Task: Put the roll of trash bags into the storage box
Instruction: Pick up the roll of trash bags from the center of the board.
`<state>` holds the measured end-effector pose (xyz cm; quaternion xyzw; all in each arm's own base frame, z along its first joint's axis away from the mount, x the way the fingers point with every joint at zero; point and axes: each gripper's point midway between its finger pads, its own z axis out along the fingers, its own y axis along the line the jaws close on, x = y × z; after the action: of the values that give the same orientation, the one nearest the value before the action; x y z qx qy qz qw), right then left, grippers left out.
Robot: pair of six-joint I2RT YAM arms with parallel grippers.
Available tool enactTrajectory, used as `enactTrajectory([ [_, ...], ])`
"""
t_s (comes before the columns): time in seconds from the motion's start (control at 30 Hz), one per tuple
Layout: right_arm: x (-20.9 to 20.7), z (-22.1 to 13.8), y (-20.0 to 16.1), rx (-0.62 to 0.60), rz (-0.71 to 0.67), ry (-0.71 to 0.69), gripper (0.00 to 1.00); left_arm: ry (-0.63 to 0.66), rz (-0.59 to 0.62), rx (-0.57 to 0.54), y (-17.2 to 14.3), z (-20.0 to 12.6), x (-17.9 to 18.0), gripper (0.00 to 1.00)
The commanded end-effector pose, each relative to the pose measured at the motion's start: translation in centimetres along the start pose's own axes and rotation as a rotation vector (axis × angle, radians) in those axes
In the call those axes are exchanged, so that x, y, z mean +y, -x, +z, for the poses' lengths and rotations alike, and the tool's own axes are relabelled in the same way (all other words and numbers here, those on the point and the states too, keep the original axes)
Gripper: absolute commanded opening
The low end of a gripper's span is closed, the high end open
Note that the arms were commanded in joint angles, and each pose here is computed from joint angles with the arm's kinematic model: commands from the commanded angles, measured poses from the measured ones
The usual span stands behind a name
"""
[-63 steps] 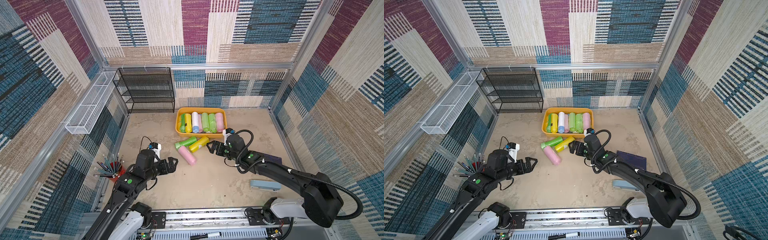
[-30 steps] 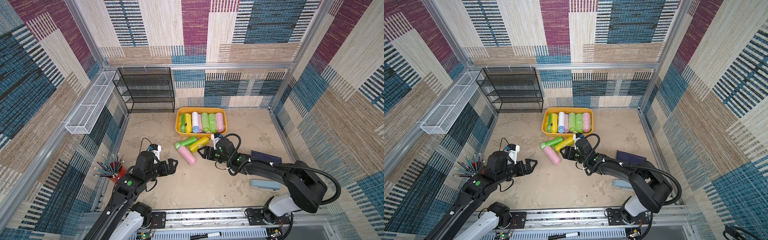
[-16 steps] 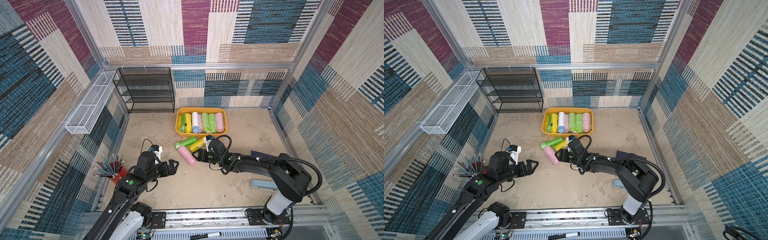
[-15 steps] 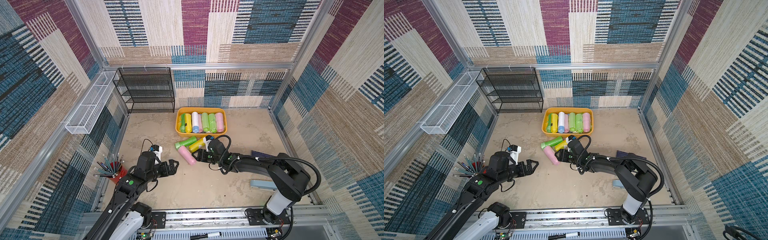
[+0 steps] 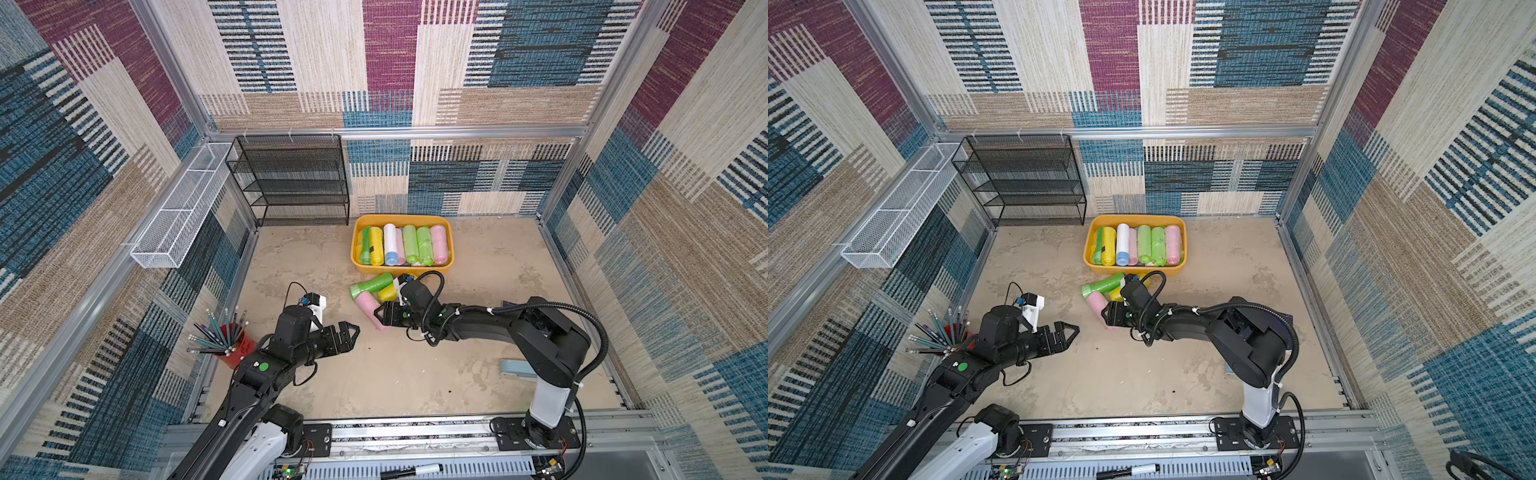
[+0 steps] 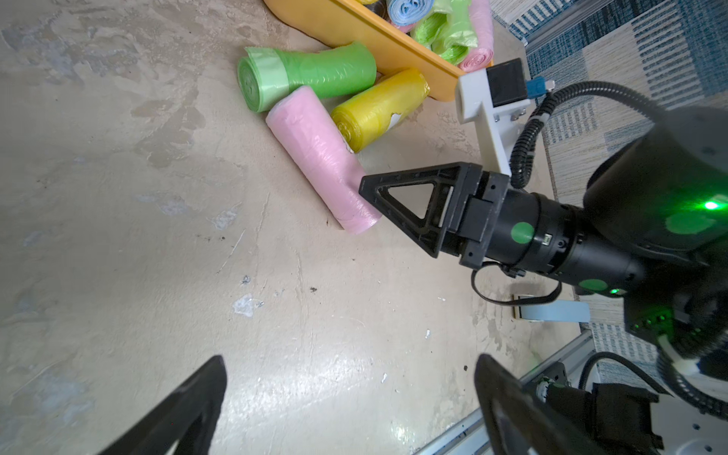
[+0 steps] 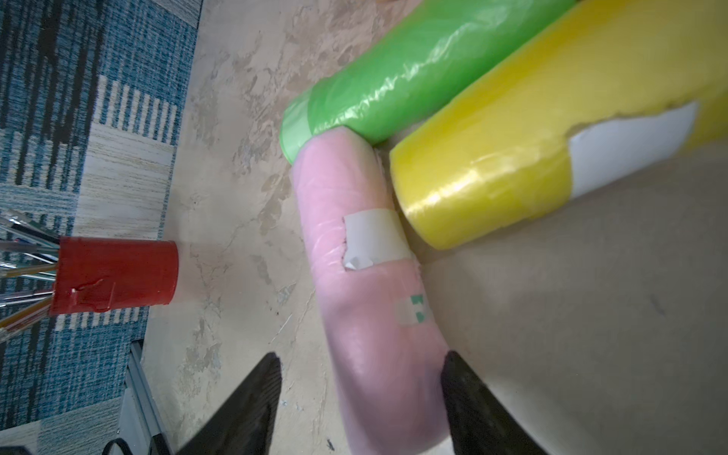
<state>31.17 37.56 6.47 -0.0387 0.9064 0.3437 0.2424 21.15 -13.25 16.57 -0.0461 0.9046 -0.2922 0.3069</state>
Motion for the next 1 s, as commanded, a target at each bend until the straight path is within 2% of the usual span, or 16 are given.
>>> enactTrajectory([
  [0.0, -2.1, 0.6, -0.1, 0.003, -0.04, -0.139, 0.68, -0.044, -0.011, -0.011, 0.3, 0.0, -0.8, 0.99],
  [0.13, -3.2, 1.0, -0.2, 0.006, -0.062, -0.201, 0.68, -0.049, -0.012, -0.016, 0.3, -0.1, -0.9, 0.98],
  [0.73, -3.4, 2.9, -0.5, 0.038, -0.104, -0.212, 0.67, -0.042, -0.015, -0.002, 0.2, 0.1, -0.8, 0.98],
  [0.97, -2.9, 2.6, -0.6, 0.03, -0.121, -0.195, 0.56, -0.041, -0.018, 0.005, 0.2, 0.0, -0.9, 0.99],
])
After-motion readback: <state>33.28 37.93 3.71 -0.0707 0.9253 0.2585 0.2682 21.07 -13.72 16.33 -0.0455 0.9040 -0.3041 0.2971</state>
